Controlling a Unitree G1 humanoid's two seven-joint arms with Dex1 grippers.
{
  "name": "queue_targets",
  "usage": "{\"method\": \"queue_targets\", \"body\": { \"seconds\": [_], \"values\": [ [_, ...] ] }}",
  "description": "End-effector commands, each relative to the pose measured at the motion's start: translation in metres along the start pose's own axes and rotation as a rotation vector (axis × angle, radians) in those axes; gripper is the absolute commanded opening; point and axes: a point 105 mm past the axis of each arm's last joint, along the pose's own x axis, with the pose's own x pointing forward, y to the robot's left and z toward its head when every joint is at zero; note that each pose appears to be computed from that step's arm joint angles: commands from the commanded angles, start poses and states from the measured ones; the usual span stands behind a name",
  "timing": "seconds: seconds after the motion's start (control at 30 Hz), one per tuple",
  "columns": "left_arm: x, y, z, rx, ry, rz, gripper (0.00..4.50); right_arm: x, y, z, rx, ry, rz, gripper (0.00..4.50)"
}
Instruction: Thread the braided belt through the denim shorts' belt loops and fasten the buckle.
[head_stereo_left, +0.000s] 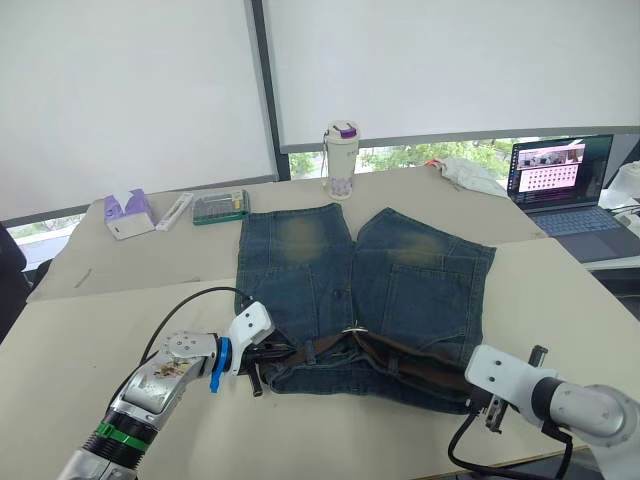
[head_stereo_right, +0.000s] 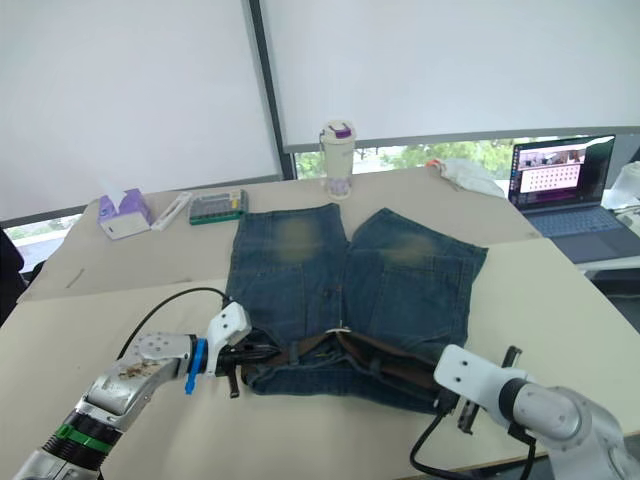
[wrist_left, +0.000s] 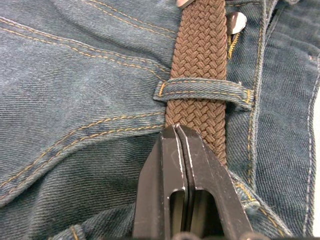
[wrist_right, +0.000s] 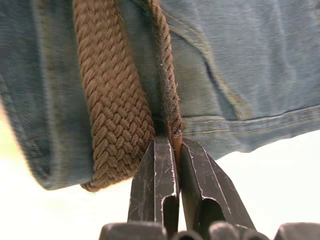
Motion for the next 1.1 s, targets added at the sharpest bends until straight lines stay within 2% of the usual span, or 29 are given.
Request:
{"method": "queue_targets", "body": {
  "seconds": [0.03,0.07,0.13,0.17,0.2,0.27,0.37,0.43,0.5,0.6,0.63,0.7,0.8,1.0,1.1],
  "values": [
    [-0.005,-0.002,-0.026,-0.1,0.045,0.016,0.04,0.003,0.028,0.03,0.071,-0.144,0.089,0.0],
    [-0.006,-0.005,-0.012,-0.151,-0.032,-0.011,0.04,0.004,0.034,0.04,0.081,-0.191,0.111,0.0],
    [-0.013,-0.011,0.034,-0.358,-0.251,-0.114,0.04,0.007,0.048,0.049,0.045,-0.23,0.162,0.0],
    [-0.017,-0.013,0.05,-0.403,-0.31,-0.167,0.04,0.008,0.053,0.051,0.045,-0.243,0.18,0.0],
    [-0.02,-0.016,0.059,-0.409,-0.326,-0.203,0.04,0.01,0.055,0.051,0.064,-0.249,0.192,0.0],
    [-0.019,-0.02,0.063,-0.362,-0.296,-0.22,0.04,0.01,0.058,0.051,0.131,-0.267,0.223,0.0],
    [-0.015,-0.025,0.063,-0.288,-0.239,-0.236,0.0,0.005,0.057,0.052,0.195,-0.297,0.25,1.17],
    [-0.011,-0.03,0.061,-0.185,-0.196,-0.247,0.53,0.0,0.037,0.059,0.233,-0.337,0.17,1.86],
    [-0.006,-0.029,0.063,-0.053,-0.177,-0.198,1.14,-0.005,0.024,0.064,0.266,-0.357,0.129,2.54],
    [-0.001,-0.015,0.066,0.019,-0.189,-0.102,2.11,-0.008,0.022,0.07,0.28,-0.367,0.15,3.53],
    [0.001,-0.011,0.066,0.078,-0.181,-0.074,2.56,-0.008,0.023,0.074,0.281,-0.371,0.164,3.91],
    [0.003,-0.002,0.065,0.182,-0.161,-0.023,3.14,-0.008,0.029,0.08,0.265,-0.383,0.203,3.92],
    [0.004,0.009,0.064,0.274,-0.142,0.023,3.14,-0.006,0.039,0.09,0.265,-0.412,0.271,3.92],
    [0.006,0.017,0.052,0.323,-0.111,0.038,3.14,0.015,0.053,0.08,0.185,-0.337,0.339,3.92],
    [0.008,0.021,0.042,0.353,-0.077,0.058,3.14,0.031,0.05,0.067,0.129,-0.259,0.302,3.92]
  ]
}}
